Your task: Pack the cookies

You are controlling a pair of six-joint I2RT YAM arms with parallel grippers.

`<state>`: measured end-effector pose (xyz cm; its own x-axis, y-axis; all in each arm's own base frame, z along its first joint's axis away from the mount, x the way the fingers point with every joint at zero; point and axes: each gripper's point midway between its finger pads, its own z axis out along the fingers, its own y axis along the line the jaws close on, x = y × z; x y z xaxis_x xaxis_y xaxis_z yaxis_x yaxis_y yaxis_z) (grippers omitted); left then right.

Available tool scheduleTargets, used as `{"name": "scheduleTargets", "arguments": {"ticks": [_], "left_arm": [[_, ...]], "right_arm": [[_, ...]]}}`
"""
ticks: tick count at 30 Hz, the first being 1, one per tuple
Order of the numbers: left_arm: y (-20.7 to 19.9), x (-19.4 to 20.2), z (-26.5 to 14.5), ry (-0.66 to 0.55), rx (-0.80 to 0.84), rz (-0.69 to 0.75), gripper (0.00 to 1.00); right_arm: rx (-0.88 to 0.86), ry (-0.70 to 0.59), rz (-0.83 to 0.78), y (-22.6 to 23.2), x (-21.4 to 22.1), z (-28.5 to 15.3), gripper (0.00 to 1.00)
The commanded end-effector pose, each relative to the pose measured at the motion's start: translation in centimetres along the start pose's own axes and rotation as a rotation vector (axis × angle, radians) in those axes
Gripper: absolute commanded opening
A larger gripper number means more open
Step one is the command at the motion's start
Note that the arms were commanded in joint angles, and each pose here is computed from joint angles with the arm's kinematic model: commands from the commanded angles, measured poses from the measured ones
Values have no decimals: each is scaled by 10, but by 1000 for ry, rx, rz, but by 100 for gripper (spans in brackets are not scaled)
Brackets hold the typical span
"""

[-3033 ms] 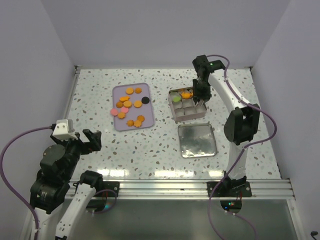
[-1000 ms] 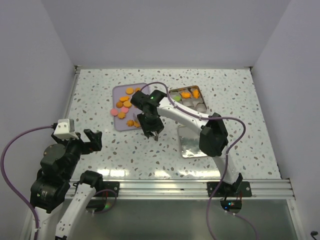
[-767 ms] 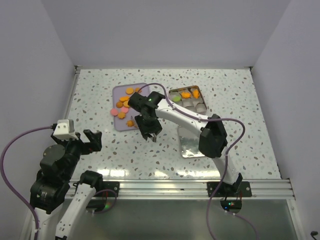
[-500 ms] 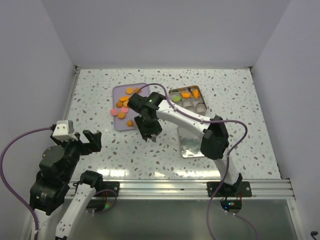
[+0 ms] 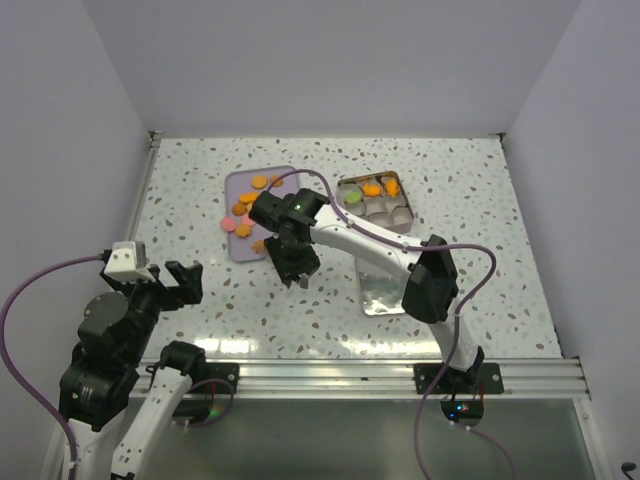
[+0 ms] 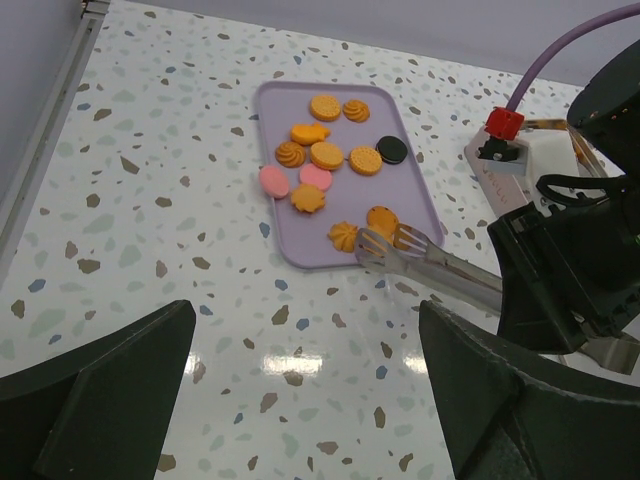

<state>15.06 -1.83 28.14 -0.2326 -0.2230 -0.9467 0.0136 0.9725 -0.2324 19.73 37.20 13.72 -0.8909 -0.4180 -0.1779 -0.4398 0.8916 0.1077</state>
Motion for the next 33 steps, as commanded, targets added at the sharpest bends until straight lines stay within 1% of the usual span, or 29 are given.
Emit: {"name": "scheduleTargets", "arguments": {"ticks": [1, 13, 18, 22, 23, 26, 31, 33], "left_arm": [[-3, -13, -1, -54, 15, 3, 100], [-4, -11, 1, -45, 19, 8, 100], [-4, -11, 1, -45, 22, 10, 100], [-5, -11, 1, -43, 23, 11, 100], [-4, -11, 1, -43, 22, 11, 100], [-4, -11, 1, -45, 22, 10, 100], [-4, -12, 0, -51, 21, 7, 100], [-4, -12, -1, -53, 21, 8, 100]], "right_arm": [[-3, -15, 6, 3, -6, -7, 46], [54, -4, -1, -4, -10, 1, 47], [52, 5, -1, -2, -10, 7, 46], [47, 5, 1, -1, -10, 7, 40], [47, 3, 1, -1, -10, 6, 36], [48, 2, -1, -2, -9, 5, 30], [62, -34, -2, -6, -15, -8, 29], [66, -61, -2, -9, -22, -20, 29]]}}
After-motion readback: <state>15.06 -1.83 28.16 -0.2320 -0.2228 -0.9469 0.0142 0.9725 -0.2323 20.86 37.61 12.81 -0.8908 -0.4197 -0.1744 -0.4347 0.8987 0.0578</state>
